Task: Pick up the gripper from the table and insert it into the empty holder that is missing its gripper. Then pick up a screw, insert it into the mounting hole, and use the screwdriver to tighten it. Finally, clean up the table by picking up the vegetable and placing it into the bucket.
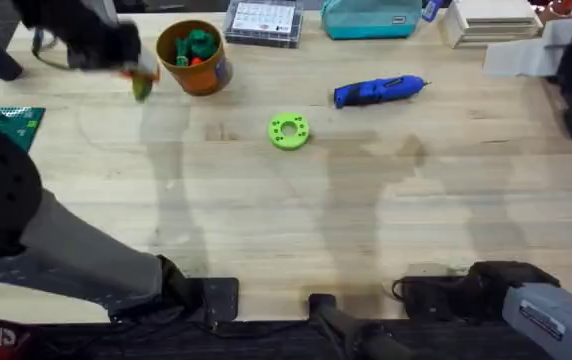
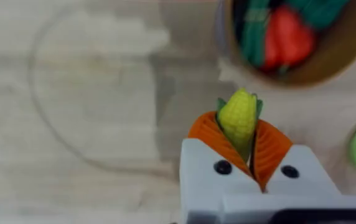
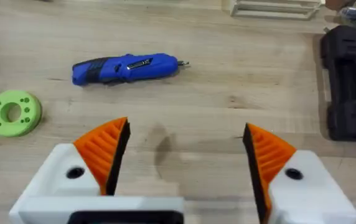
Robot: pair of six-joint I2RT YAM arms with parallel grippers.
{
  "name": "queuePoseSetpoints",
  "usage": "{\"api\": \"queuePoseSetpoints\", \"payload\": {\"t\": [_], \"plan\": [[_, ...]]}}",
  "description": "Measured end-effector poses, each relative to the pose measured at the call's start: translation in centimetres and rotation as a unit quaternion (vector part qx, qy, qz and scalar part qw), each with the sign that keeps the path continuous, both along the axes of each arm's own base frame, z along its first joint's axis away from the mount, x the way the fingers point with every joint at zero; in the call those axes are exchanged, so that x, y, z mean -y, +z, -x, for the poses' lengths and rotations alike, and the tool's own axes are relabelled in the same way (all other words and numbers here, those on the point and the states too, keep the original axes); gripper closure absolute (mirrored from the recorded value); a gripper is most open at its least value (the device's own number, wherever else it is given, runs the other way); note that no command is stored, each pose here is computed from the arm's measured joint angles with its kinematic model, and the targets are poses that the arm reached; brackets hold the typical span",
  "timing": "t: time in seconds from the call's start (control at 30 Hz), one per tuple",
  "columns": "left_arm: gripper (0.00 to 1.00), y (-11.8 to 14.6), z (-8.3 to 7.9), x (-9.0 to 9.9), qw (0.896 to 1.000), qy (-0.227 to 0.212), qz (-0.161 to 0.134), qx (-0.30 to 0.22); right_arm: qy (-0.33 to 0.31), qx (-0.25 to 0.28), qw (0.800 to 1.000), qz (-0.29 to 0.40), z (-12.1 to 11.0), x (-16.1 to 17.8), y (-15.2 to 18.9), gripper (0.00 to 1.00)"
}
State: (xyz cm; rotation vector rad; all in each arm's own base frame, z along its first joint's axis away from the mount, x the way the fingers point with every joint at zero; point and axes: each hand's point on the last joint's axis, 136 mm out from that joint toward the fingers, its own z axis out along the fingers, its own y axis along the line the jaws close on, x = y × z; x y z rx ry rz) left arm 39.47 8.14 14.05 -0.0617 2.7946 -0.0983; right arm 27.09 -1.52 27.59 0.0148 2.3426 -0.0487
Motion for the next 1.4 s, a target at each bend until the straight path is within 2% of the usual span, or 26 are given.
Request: {"api": "queuePoseSetpoints", "payload": {"t": [0.13,0.33,0.47,0.57,0.67,0.77,0.9,0.97,1.2,1.33,1.4], "plan": [[0.962,3.4,-4.0,0.4,0.995,0.008,0.028,0.093,0.0,0.0,1.0,0.0,0.0,0.0,0.0,0.007],[0.962,5.5,-7.1,2.0,0.985,0.007,0.058,0.164,0.0,0.0,1.0,0.0,0.0,0.0,0.0,0.008],[0.962,6.4,-9.3,4.4,0.977,-0.02,0.067,0.203,0.0,0.0,1.0,0.0,0.0,0.0,0.0,0.008],[0.962,5.5,-10.5,6.2,0.975,-0.037,0.071,0.205,0.0,0.0,1.0,0.0,0.0,0.0,0.0,0.008],[0.962,3.3,-10.9,7.1,0.98,-0.039,0.071,0.184,0.0,0.0,1.0,0.0,0.0,0.0,0.0,0.008],[0.962,1.3,-11.1,6.9,0.984,-0.03,0.067,0.162,0.0,0.0,1.0,0.0,0.0,0.0,0.0,0.008],[0.956,-0.1,-11.2,6.1,0.987,-0.016,0.056,0.148,0.0,0.0,1.0,0.0,0.0,0.0,0.0,0.008],[0.859,-0.2,-11.2,5.8,0.988,-0.011,0.052,0.147,0.0,0.0,1.0,0.0,0.0,0.0,0.0,0.008],[0.262,-0.4,-11.0,5.5,0.989,-0.005,0.047,0.14,0.0,0.0,1.0,0.0,0.0,0.0,0.0,0.007],[0.061,-0.9,-10.3,5.7,0.991,-0.004,0.05,0.124,0.0,0.0,1.0,0.0,0.0,0.0,0.0,0.008],[0.031,-1.0,-9.6,5.8,0.993,-0.004,0.053,0.11,0.0,0.0,1.0,0.0,0.0,0.0,0.0,0.008]]}}
